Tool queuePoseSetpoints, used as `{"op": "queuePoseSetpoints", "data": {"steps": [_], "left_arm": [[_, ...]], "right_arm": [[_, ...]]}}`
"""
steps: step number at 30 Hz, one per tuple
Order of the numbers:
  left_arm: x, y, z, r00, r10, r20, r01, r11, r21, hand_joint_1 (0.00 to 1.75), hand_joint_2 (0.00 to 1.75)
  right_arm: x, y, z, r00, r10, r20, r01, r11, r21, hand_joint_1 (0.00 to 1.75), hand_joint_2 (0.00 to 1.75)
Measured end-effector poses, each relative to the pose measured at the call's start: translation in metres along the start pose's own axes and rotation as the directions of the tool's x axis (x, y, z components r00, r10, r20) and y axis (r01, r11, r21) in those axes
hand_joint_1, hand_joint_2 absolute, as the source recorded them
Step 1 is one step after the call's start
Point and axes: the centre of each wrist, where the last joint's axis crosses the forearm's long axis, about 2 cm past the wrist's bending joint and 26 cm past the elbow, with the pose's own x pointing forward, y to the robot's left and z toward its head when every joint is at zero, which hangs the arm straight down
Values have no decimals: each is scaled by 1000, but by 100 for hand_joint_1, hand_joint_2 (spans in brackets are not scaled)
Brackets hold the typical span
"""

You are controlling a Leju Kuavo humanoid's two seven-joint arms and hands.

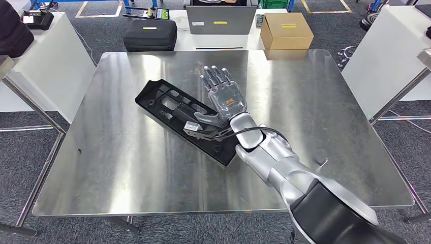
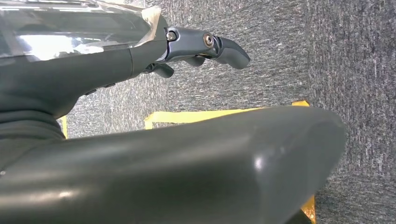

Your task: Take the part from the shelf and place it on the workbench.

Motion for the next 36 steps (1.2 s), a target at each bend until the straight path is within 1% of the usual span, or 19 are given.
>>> {"op": "queuePoseSetpoints", "data": {"steps": [4, 9, 11, 12, 14, 15, 17, 19, 20, 21, 24, 26, 27, 29, 31, 32, 33, 34, 36], "left_arm": [[0, 0, 0, 1000, 1, -2, -1, 1000, -7, 0, 0], [0, 0, 0, 1000, 3, -1, -3, 1000, -17, 0, 0], [0, 0, 0, 1000, 4, 1, -4, 1000, -21, 0, 0], [0, 0, 0, 1000, 4, 3, -4, 1000, -24, 0, 0], [0, 0, 0, 1000, 6, 7, -6, 999, -33, 0, 0], [1, 0, 0, 1000, 7, 10, -7, 999, -36, 0, 0], [1, 0, -1, 1000, 10, 17, -9, 999, -41, 0, 0], [1, 0, -1, 1000, 16, 22, -15, 999, -45, 0, 0], [1, 0, -1, 1000, 19, 25, -18, 999, -45, 0, 0], [1, 1, -1, 999, 21, 26, -20, 999, -45, 0, 0], [1, 1, -1, 999, 22, 29, -21, 999, -43, 0, 0], [1, 2, -1, 999, 23, 32, -22, 999, -43, 0, 0], [1, 2, -1, 999, 24, 35, -22, 999, -43, 0, 0], [1, 2, -1, 999, 28, 44, -26, 999, -45, 0, 0], [1, 3, -1, 998, 36, 55, -34, 998, -47, 0, 0], [1, 3, -1, 997, 42, 61, -39, 998, -47, 0, 0], [1, 3, -1, 997, 47, 67, -44, 998, -47, 0, 0], [1, 3, -1, 996, 51, 71, -48, 998, -47, 0, 0], [0, 3, -1, 996, 54, 74, -51, 998, -48, 0, 0]], "right_arm": [[-4, -4, -5, 992, -126, -22, 127, 992, 22, 0, 0], [-5, -16, -15, 947, -318, -47, 320, 947, 34, 0, 0], [-6, -20, -19, 904, -424, -59, 428, 902, 59, 0, 0], [-7, -23, -21, 865, -496, -67, 501, 862, 75, 0, 0], [-8, -29, -27, 755, -650, -86, 655, 748, 104, 0, 0], [-8, -33, -29, 686, -721, -95, 727, 676, 119, 0, 0], [-8, -42, -33, 523, -846, -105, 849, 506, 150, 0, 0], [-8, -50, -36, 347, -933, -97, 929, 327, 174, 0, 0], [-8, -55, -37, 275, -957, -87, 950, 257, 177, 0, 0], [-8, -59, -38, 222, -972, -75, 962, 206, 177, 0, 0], [-10, -69, -39, 145, -989, -40, 977, 136, 167, 0, 0], [-10, -72, -38, 62, -998, -23, 981, 57, 185, 0, 0], [-10, -73, -37, -7, -1000, -15, 979, -10, 204, 0, 0], [-11, -76, -32, -182, -983, 1, 953, -176, 248, 0, 0], [-15, -79, -24, -363, -931, 22, 895, -342, 285, 0, 0], [-18, -79, -18, -439, -898, 35, 862, -410, 299, 0, 0], [-22, -79, -12, -504, -862, 52, 829, -466, 310, 0, 0], [-24, -79, -7, -546, -835, 66, 805, -501, 318, 0, 0], [-26, -79, -2, -579, -811, 81, 785, -528, 324, 0, 0]]}}
